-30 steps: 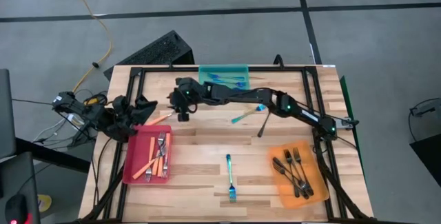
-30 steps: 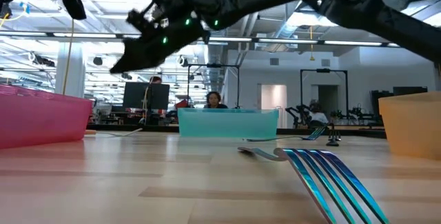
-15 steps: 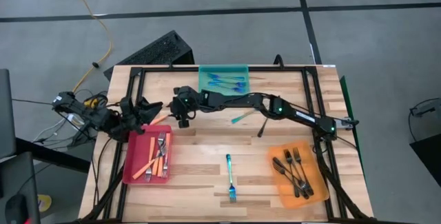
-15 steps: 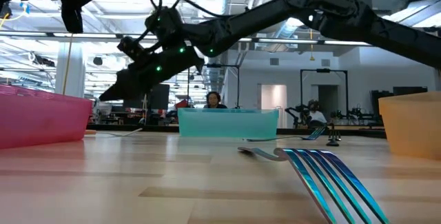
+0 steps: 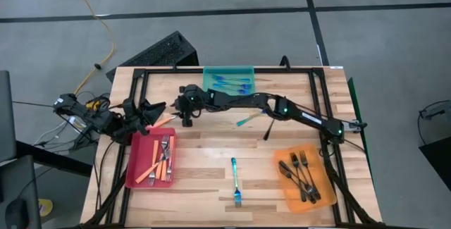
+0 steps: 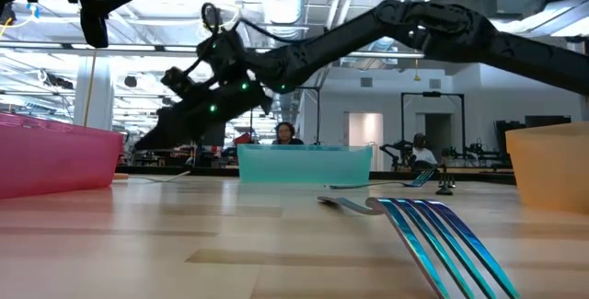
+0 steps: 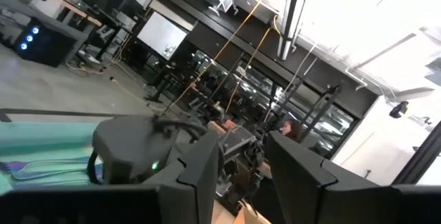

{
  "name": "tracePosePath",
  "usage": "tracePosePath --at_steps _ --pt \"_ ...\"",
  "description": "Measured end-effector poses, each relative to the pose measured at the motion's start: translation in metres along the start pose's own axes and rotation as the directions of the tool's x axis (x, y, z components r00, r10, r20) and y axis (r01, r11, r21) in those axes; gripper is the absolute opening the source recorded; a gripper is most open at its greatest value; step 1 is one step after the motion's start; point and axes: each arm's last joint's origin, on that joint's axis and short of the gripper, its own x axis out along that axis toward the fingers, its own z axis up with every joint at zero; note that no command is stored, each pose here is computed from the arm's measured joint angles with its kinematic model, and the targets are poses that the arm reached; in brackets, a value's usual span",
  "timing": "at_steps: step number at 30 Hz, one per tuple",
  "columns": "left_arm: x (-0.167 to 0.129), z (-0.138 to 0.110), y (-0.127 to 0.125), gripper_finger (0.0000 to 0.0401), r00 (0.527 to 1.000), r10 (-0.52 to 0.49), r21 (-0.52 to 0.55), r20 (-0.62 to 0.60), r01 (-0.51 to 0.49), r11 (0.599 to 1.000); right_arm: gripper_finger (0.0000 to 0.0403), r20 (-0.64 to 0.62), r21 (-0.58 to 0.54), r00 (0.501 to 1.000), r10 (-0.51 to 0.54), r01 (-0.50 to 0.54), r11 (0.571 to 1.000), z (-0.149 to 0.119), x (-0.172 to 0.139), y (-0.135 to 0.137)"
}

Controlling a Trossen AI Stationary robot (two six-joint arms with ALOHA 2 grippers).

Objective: Sort silverware by color (type)
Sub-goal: Adjust the orange spoon on the table

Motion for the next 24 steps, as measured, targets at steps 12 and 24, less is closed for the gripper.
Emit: tracePosePath --at_steps 12,24 --pt "0.000 0.000 0.000 0.0112 1.000 0.001 -0.005 -0.002 -0.001 1.000 0.0173 -0.102 0.018 0.995 0.006 -0.004 1.000 -0.034 0.014 0.008" --pt "0.000 -0.001 -0.001 0.0112 1.000 -0.027 -0.003 -0.015 0.027 1.000 0.0158 -0.326 0.210 0.943 0.066 0.005 0.978 -0.047 0.007 0.018"
